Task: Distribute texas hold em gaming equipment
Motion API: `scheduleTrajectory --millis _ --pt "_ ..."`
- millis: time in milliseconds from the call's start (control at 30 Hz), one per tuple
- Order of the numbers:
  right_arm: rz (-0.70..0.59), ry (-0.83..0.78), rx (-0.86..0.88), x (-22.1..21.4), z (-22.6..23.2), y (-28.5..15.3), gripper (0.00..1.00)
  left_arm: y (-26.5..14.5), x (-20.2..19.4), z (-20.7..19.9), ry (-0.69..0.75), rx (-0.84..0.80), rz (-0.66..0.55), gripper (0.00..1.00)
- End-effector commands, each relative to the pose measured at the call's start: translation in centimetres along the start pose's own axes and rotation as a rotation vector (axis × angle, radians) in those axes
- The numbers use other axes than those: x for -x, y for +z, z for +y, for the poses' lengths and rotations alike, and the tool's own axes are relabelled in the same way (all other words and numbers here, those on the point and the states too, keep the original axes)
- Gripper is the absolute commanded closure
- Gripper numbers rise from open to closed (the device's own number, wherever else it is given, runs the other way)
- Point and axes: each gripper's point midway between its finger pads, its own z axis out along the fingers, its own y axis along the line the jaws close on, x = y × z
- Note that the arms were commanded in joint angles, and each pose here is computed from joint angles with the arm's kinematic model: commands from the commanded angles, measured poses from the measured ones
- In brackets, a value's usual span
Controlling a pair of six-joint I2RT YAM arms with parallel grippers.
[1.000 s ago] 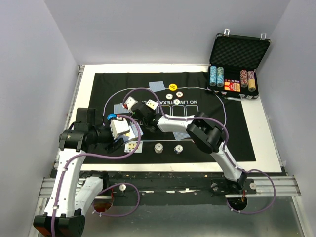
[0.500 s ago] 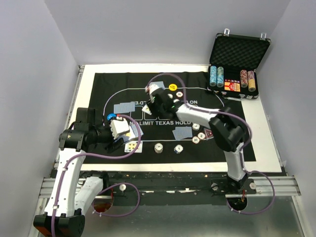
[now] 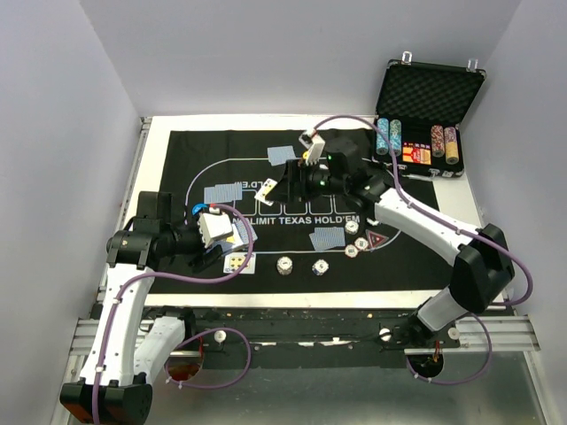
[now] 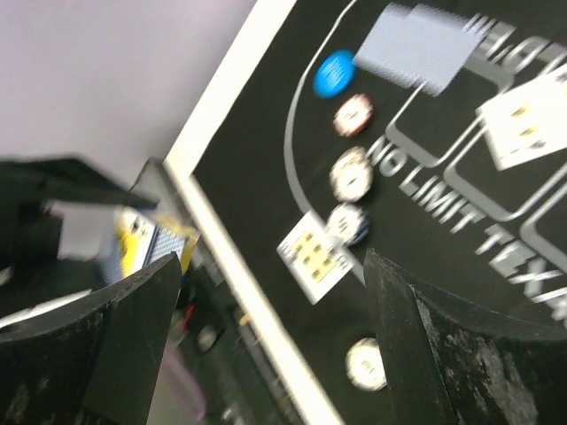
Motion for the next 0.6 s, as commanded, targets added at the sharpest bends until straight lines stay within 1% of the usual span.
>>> scheduleTrajectory --millis 0,167,300,467,567 --pt "0.177 0.192 0.294 -4.9 5.1 -1.3 0.07 -0.1 1.2 0.7 0.048 0.015 -0.038 0.52" --pt "0.228 0.211 0.361 -6.4 7.2 -1.4 0.05 -0.1 1.2 0.8 0.042 0.015 -0.038 0.52" --pt "0.272 0.210 0.375 -7.4 8.6 -0.3 0.05 -0.1 1.4 0.8 0.040 0.013 -0.043 0.52" --pt "0.308 0.230 0.379 -8.3 9.1 1.1 0.08 -0.2 1.5 0.8 0.041 0.018 -0.044 0.53" --pt "0.326 0.247 0.357 -9.0 8.5 1.8 0.12 -0.3 1.6 0.8 0.046 0.020 -0.045 0.52"
